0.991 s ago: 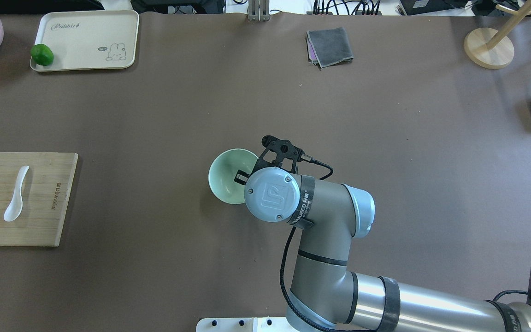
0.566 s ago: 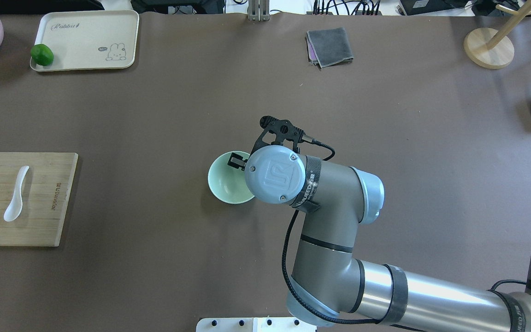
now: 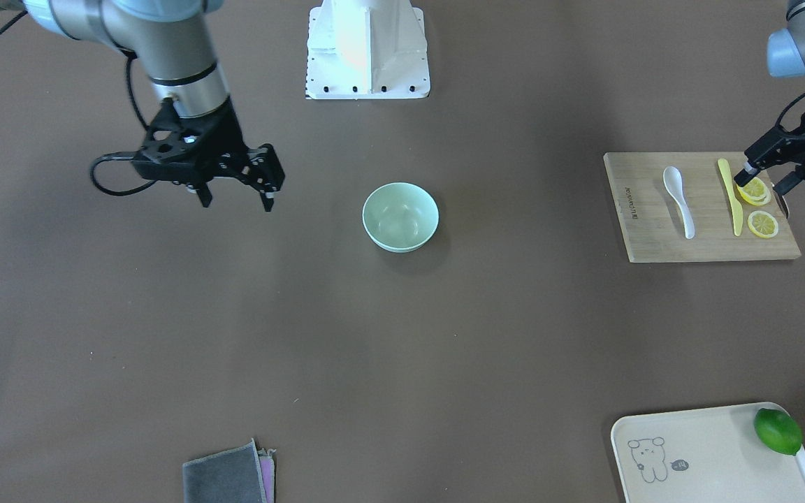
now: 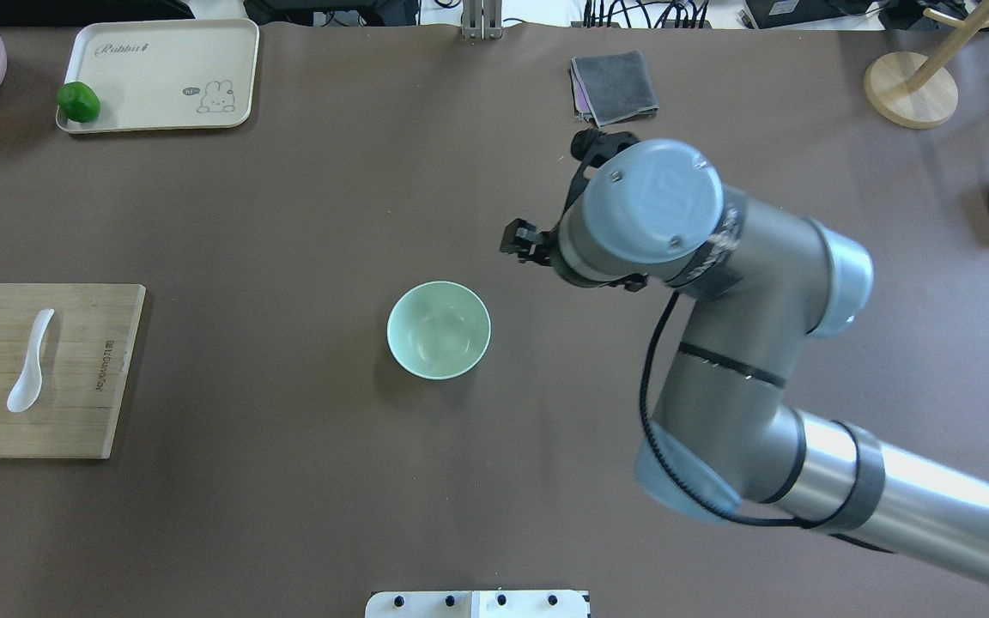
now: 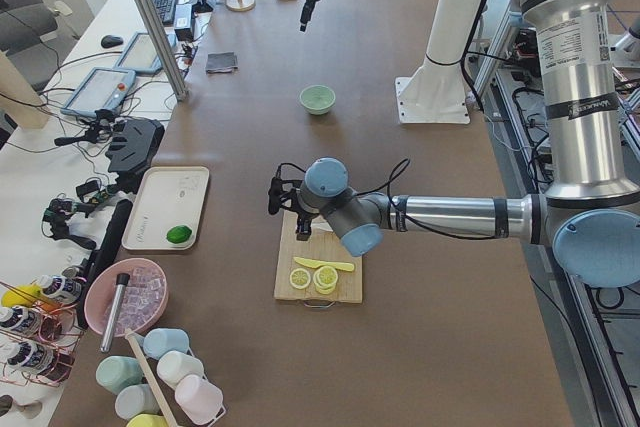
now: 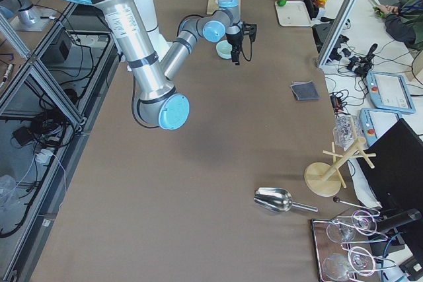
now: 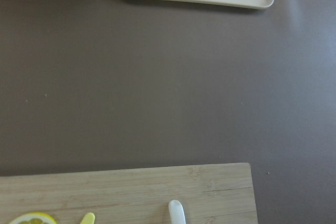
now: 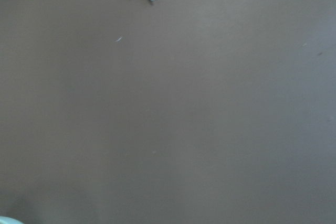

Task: Place spoon in bowl
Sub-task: 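Withdraw the right gripper away from the bowl back to its rest side, then lower the left gripper onto the white spoon on the cutting board and grasp it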

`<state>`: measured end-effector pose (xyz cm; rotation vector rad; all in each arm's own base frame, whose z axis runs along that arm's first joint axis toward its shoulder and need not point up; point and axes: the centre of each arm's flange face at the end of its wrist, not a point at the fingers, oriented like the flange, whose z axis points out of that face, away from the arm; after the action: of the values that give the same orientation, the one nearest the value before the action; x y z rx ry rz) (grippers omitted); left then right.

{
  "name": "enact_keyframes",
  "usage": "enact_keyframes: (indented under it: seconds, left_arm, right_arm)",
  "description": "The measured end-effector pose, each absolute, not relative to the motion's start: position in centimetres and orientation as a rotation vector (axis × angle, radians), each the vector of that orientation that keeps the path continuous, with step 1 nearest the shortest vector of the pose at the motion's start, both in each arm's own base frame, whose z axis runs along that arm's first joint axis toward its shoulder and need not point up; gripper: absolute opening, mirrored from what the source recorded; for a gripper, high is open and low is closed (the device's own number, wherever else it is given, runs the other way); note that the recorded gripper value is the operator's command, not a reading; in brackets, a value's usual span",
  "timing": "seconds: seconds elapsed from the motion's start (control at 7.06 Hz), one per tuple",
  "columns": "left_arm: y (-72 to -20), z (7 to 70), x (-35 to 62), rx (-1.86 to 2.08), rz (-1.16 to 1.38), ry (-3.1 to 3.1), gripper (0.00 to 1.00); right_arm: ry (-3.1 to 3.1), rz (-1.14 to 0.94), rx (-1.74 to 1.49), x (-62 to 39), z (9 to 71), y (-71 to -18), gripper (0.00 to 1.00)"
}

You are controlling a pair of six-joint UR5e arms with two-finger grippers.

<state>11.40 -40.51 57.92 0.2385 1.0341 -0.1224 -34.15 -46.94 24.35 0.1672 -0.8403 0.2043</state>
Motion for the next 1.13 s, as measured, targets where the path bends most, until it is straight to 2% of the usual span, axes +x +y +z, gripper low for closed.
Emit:
enact_keyframes:
  seconds: [0.14,0.42,0.57,0.85,1.13]
  left_arm:
    - [-39.2,58.2,13.8,0.231,-0.129,0.996,0.95]
    - [-38.0,58.5,17.8,0.239,-0.128,0.938,0.70]
    - [-37.9,58.5,19.0,0.238,-0.127,0.929,0.55]
    - [-38.4,59.1,21.3,0.231,-0.111,0.917,0.50]
    - [-38.7,60.2,22.5,0.237,-0.106,0.888,0.45]
  right_arm:
    - [-0.843,0.141,0.158,-28.6,27.1,-48.0,1.00]
    - [-0.844,0.052,0.152,-18.2,32.9,-49.0,0.99]
    - [-0.842,0.017,0.158,-13.3,36.0,-48.9,0.99]
    - [-0.830,-0.011,0.172,-6.0,41.0,-47.7,0.99]
    - [-0.824,-0.009,0.172,-3.7,42.8,-47.0,0.99]
